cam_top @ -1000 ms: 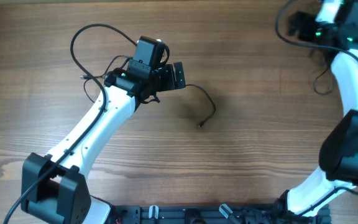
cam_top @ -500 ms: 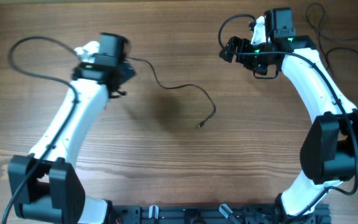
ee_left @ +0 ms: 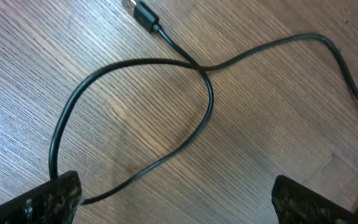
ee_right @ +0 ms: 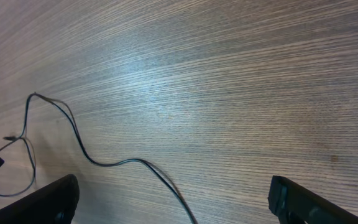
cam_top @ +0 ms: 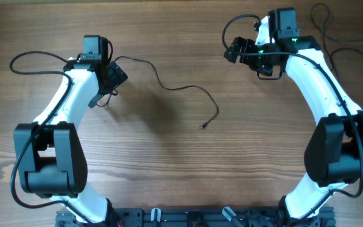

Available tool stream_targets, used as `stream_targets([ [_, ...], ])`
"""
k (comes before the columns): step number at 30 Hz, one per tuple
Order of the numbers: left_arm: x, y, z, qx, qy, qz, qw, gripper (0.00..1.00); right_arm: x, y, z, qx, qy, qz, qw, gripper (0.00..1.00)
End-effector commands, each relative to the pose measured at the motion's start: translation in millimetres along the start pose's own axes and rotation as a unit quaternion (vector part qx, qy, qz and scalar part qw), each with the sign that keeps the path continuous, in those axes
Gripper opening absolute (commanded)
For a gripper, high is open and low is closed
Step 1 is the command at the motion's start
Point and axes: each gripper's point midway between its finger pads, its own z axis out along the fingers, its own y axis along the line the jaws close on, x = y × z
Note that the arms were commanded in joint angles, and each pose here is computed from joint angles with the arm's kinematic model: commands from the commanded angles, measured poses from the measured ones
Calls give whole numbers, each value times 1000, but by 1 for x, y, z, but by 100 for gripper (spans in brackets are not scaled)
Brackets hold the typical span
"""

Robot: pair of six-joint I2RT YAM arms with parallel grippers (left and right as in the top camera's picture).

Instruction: Untangle cables

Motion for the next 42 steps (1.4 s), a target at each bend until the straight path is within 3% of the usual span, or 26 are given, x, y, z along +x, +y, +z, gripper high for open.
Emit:
stream_targets([
  [1,-7,9,7,-29,-19,8,999,100,-1,0,-3,5,-6,1,1000,100],
  [8,6,15,33,-54,7,15,998,100,-1,0,-3,5,-6,1,1000,100],
  [12,6,22,40,-74,4,18,997,93,-1,0,-3,5,-6,1,1000,100],
  [13,8,24,46,-78,9,17,997,83,-1,0,-3,5,-6,1,1000,100],
  [15,17,29,61,-91,27,21,995,45,-1,0,-3,5,-6,1,1000,100],
  [16,23,29,66,-91,39,22,995,40,-1,0,-3,5,-6,1,1000,100],
  [17,31,26,72,-83,57,22,995,29,-1,0,-3,5,-6,1,1000,100],
  [18,39,21,77,-67,79,15,995,4,-1,0,-3,5,-6,1,1000,100],
  [19,47,11,78,-41,99,10,994,4,-1,0,-3,5,-6,1,1000,100],
  [22,69,-32,72,62,157,8,986,4,-1,0,-3,5,-6,1,1000,100],
  [26,123,-128,31,246,247,33,937,4,-1,0,-3,5,-6,1,1000,100],
  [29,162,-177,9,284,254,38,924,4,-1,0,-3,5,-6,1,1000,100],
  [32,203,-219,-14,332,228,103,910,12,-1,0,-3,5,-6,1,1000,100],
  [35,207,-223,-24,337,221,114,908,17,-1,0,-3,5,-6,1,1000,100],
  [36,201,-222,-32,345,211,125,906,24,-1,0,-3,5,-6,1,1000,100],
  [38,169,-216,-54,348,156,140,914,58,-1,0,-3,5,-6,1,1000,100],
  [39,146,-206,-62,330,112,139,927,85,-1,0,-3,5,-6,1,1000,100],
  [40,118,-190,-72,303,61,129,942,99,-1,0,-3,5,-6,1,1000,100],
  [42,51,-140,-89,211,-56,78,973,100,-1,0,-3,5,-6,1,1000,100],
])
